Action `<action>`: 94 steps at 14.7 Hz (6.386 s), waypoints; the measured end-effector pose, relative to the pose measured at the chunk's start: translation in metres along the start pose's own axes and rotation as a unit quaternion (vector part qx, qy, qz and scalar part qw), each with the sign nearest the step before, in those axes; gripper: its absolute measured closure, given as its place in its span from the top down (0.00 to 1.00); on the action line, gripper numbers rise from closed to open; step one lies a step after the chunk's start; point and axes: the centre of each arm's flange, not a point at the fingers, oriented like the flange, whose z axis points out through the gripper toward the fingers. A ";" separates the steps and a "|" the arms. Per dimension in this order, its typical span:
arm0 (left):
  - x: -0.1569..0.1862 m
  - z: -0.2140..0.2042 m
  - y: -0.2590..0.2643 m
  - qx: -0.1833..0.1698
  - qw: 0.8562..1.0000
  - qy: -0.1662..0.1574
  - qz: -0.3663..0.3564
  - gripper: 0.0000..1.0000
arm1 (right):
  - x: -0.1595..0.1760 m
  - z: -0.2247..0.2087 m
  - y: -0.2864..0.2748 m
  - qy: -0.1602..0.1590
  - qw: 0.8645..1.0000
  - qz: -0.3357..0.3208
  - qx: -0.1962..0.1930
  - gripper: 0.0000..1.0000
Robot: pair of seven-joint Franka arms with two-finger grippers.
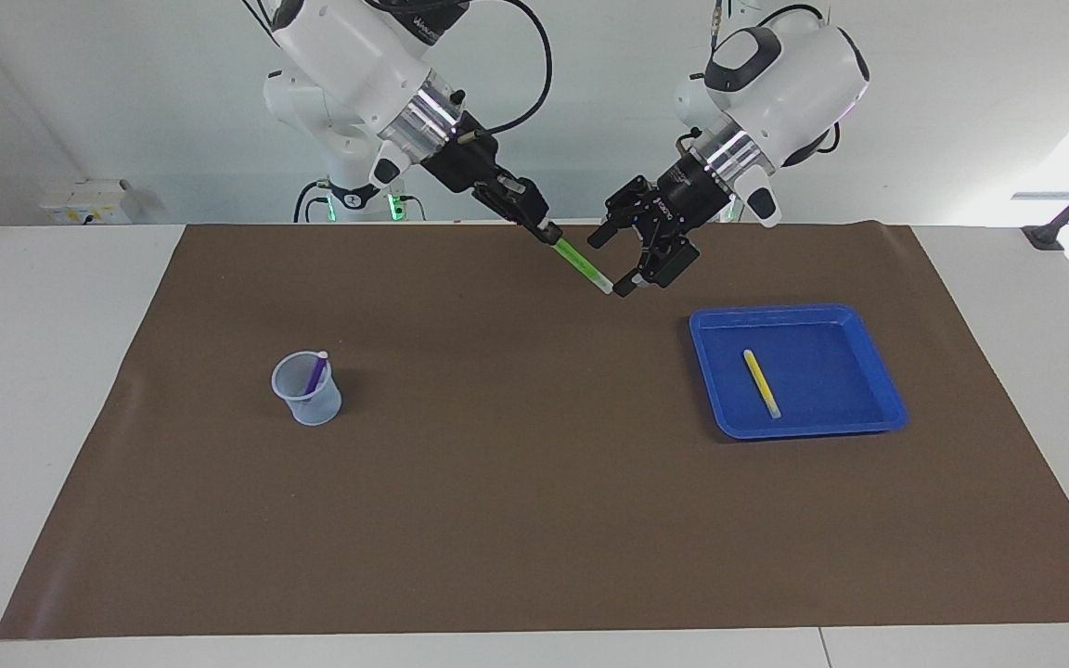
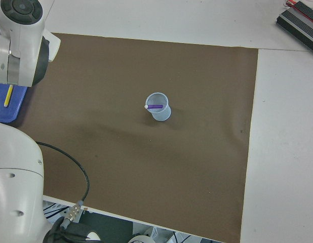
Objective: Right arm passes pens to left for tray arrangement
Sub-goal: 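Take the green pen with the left gripper and release the right gripper, then place the green pen in the blue tray with the left gripper, then pull the purple pen from the cup with the right gripper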
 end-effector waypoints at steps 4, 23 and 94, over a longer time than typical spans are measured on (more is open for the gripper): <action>-0.008 0.020 -0.017 -0.008 1.000 0.000 0.010 1.00 | 0.000 0.000 0.000 0.000 1.000 0.000 0.000 0.18; -0.007 0.021 -0.022 -0.002 1.000 0.002 0.019 0.22 | 0.000 0.001 0.000 -0.001 1.000 0.000 -0.002 0.18; 0.389 -0.037 0.089 0.379 0.670 0.156 0.619 1.00 | 0.160 -0.069 0.147 0.169 0.841 -0.321 -0.402 0.18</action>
